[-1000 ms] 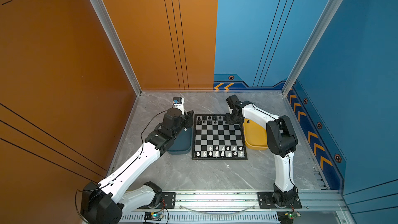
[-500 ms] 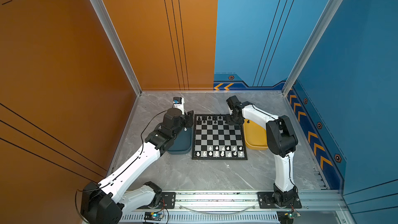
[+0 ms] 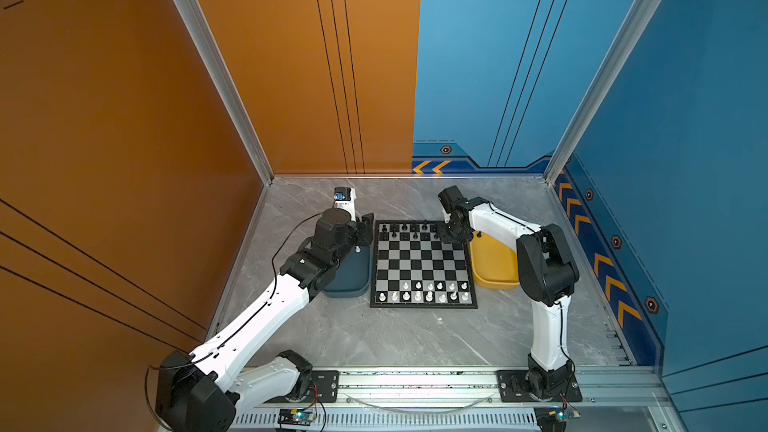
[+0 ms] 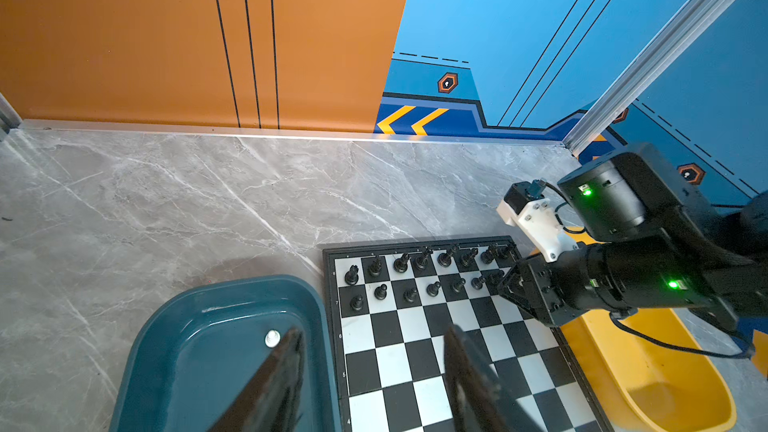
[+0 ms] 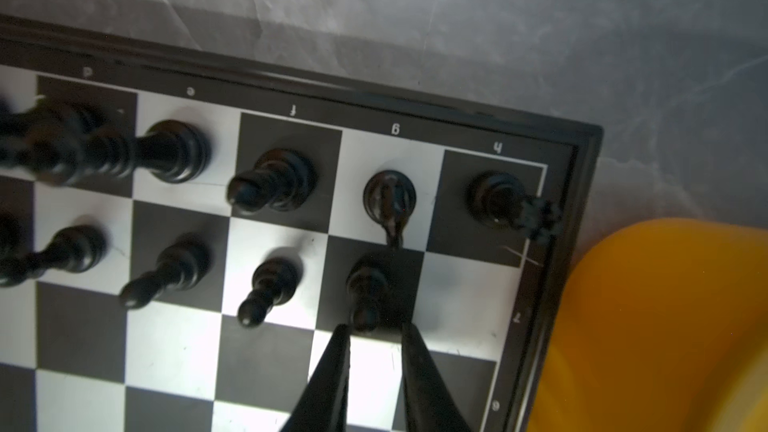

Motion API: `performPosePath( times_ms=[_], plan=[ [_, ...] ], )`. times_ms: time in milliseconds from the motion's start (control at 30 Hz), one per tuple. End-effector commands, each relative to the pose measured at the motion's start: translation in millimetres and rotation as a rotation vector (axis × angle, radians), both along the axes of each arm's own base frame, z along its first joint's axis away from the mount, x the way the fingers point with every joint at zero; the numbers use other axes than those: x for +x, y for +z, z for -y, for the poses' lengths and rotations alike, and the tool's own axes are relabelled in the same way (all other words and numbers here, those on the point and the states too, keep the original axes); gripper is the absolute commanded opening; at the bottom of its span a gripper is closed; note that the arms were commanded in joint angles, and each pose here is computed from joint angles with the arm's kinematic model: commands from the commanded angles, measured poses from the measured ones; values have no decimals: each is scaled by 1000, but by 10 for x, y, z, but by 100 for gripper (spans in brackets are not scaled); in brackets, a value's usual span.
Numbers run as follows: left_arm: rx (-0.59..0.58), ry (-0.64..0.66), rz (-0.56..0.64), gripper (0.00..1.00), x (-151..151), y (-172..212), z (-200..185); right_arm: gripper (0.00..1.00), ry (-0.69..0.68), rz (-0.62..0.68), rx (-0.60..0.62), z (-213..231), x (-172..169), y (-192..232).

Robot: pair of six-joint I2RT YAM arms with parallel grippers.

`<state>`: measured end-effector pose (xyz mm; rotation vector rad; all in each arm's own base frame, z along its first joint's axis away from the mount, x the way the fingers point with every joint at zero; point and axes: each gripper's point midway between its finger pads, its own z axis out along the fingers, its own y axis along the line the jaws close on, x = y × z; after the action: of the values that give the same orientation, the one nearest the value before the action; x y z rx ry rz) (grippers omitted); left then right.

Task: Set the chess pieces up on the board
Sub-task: 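Raise the right gripper and move it back over the yellow tray, then lower the right gripper onto the last black pawn in the yellow tray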

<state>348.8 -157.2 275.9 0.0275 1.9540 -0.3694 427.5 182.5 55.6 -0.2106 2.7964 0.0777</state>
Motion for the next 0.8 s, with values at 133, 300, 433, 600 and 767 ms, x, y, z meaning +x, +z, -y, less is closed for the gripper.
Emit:
performPosePath(
  times_ms=[133, 300, 433, 600, 767],
  plan=[
    [-9, -8, -7, 56, -44, -5, -30, 26, -7, 121, 74, 8, -138, 658],
    [-11, -8, -5, 56, -45, 2, -31, 27, -37, 221, 70, 194, -196, 1043],
    [-13, -11, -5, 55, -44, 6, -22, 27, -108, 259, 48, 546, -175, 1156],
    [-15, -13, -6, 55, -47, 5, -16, 27, -217, 218, 47, 1002, -140, 959],
    [-14, -9, -9, 55, -35, -5, -15, 27, -266, 164, 67, 1188, -79, 660]
  ],
)
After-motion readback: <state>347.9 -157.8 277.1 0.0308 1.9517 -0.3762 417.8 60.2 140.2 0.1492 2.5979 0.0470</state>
